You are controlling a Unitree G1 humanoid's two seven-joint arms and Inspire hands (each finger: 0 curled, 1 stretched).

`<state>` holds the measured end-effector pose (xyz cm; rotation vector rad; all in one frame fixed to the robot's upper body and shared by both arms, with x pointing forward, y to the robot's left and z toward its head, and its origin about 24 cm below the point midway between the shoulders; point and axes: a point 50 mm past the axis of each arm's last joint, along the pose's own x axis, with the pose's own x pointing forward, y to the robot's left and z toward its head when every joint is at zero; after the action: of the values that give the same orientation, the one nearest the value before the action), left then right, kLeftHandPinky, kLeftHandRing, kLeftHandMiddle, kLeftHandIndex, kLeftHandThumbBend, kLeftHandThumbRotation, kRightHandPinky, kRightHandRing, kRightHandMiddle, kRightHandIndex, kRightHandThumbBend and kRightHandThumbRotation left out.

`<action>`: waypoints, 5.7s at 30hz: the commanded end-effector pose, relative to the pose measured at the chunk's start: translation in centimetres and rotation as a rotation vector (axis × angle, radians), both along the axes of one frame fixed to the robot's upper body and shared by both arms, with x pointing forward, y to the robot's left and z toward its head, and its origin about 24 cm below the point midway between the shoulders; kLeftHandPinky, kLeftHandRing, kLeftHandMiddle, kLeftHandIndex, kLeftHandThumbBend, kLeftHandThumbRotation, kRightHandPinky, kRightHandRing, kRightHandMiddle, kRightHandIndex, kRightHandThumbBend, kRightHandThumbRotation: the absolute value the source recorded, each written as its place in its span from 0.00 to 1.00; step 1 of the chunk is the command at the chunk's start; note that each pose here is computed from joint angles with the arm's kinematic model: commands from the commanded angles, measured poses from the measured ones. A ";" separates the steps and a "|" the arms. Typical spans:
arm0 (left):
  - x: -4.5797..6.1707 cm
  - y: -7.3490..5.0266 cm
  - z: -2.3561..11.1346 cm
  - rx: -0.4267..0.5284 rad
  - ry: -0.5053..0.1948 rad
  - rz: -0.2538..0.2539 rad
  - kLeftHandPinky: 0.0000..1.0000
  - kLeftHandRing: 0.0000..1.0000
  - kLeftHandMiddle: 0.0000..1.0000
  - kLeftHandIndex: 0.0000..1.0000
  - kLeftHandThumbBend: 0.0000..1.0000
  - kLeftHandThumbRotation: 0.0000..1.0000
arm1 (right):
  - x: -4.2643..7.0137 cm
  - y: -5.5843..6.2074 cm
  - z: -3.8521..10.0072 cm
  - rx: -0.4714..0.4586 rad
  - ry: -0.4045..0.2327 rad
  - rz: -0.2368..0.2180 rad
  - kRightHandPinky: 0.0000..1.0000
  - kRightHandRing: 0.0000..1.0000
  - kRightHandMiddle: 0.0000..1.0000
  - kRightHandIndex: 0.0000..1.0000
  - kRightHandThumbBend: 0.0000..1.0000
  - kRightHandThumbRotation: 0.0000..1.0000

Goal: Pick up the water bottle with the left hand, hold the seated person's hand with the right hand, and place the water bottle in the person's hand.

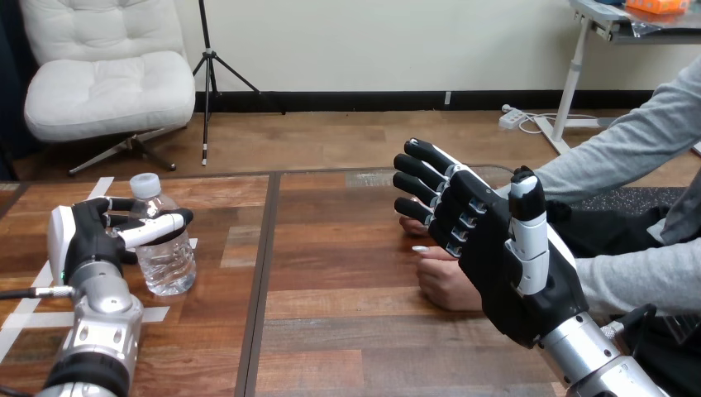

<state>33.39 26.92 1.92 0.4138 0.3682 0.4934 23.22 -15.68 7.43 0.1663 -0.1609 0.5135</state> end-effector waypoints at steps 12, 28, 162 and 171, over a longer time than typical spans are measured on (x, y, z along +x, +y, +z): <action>0.5 -0.5 4.0 0.073 -0.220 -0.059 0.36 0.41 0.46 0.47 0.78 0.00 | 0.8 0.1 1.9 0.006 -0.098 0.004 0.94 0.94 0.92 0.91 0.93 1.00; -1.4 -1.4 5.6 0.041 -0.317 -0.104 0.34 0.39 0.45 0.46 0.76 0.00 | 1.1 0.1 1.9 -0.003 -0.096 0.004 0.94 0.94 0.92 0.91 0.92 1.00; -8.3 -4.9 12.2 0.002 -0.624 -0.344 0.30 0.35 0.39 0.40 0.72 0.00 | 9.8 -6.7 2.5 -0.666 -0.405 -0.243 0.84 0.88 0.87 0.85 0.99 1.00; -8.4 -5.0 12.2 -0.005 -0.628 -0.345 0.30 0.35 0.39 0.40 0.72 0.00 | 10.5 -7.3 2.4 -0.779 -0.387 -0.261 0.81 0.86 0.86 0.85 1.00 1.00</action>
<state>24.41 22.74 10.94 0.3054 -0.1422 0.2776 31.94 -23.34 6.87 -0.6439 -0.2518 0.3260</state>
